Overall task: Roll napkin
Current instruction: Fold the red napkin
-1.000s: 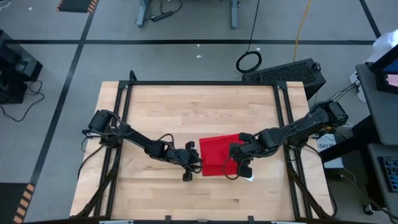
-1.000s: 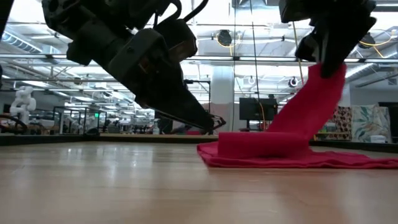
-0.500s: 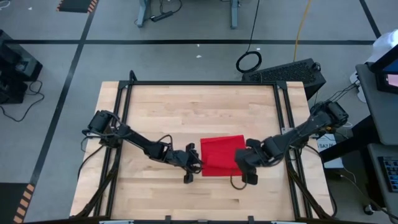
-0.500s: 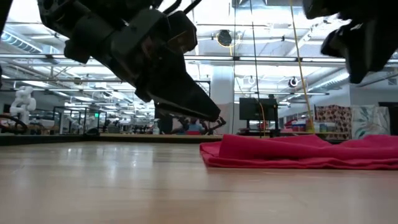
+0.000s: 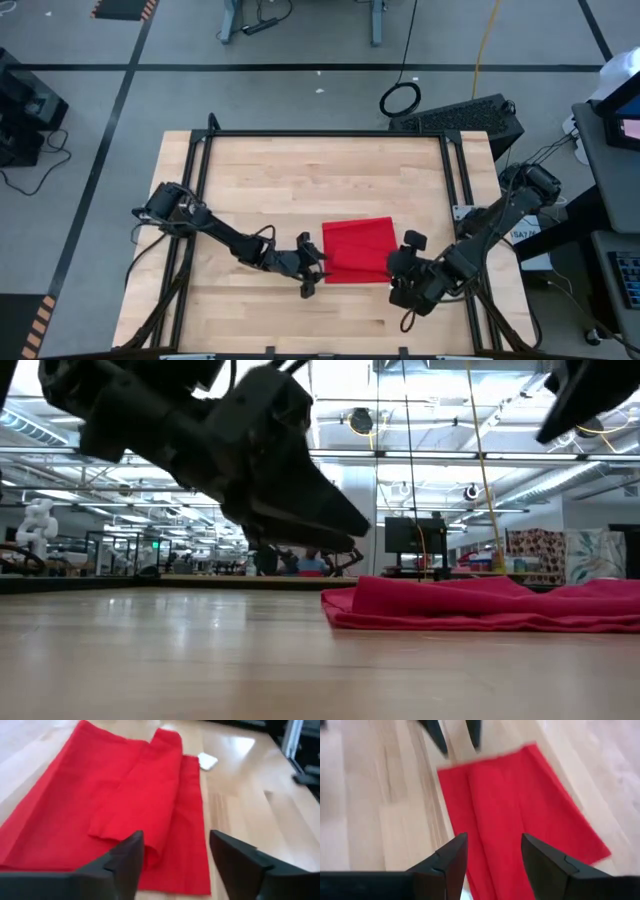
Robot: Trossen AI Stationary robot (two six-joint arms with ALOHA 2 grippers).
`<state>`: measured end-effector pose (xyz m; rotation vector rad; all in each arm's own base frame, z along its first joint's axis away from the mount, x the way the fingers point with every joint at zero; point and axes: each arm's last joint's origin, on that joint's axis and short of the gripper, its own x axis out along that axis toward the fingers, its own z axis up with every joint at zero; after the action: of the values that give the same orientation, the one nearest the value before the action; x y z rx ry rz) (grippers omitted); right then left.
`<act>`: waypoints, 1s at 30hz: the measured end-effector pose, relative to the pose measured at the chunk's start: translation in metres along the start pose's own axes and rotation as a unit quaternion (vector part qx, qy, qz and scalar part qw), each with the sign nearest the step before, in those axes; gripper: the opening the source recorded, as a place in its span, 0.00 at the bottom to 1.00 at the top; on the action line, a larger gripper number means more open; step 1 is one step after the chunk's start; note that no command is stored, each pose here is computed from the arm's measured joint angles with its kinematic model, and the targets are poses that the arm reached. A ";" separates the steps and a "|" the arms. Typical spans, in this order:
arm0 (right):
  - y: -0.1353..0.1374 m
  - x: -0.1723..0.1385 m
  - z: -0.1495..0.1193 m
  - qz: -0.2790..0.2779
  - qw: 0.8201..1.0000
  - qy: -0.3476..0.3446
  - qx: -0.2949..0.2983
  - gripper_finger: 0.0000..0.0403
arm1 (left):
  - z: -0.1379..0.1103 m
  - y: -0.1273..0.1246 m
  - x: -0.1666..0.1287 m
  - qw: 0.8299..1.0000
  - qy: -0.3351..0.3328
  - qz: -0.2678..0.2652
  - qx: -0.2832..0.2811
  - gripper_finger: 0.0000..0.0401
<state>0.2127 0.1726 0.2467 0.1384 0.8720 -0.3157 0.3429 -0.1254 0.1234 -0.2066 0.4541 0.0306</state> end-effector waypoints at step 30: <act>0.007 0.043 -0.031 -0.052 0.995 -0.086 -0.023 0.42 | 0.030 0.025 0.013 0.997 -0.039 -0.005 0.062 0.03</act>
<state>0.2182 0.1780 0.1933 0.0224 0.7165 -0.3980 0.3659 -0.0949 0.1395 -0.0861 0.3766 0.0009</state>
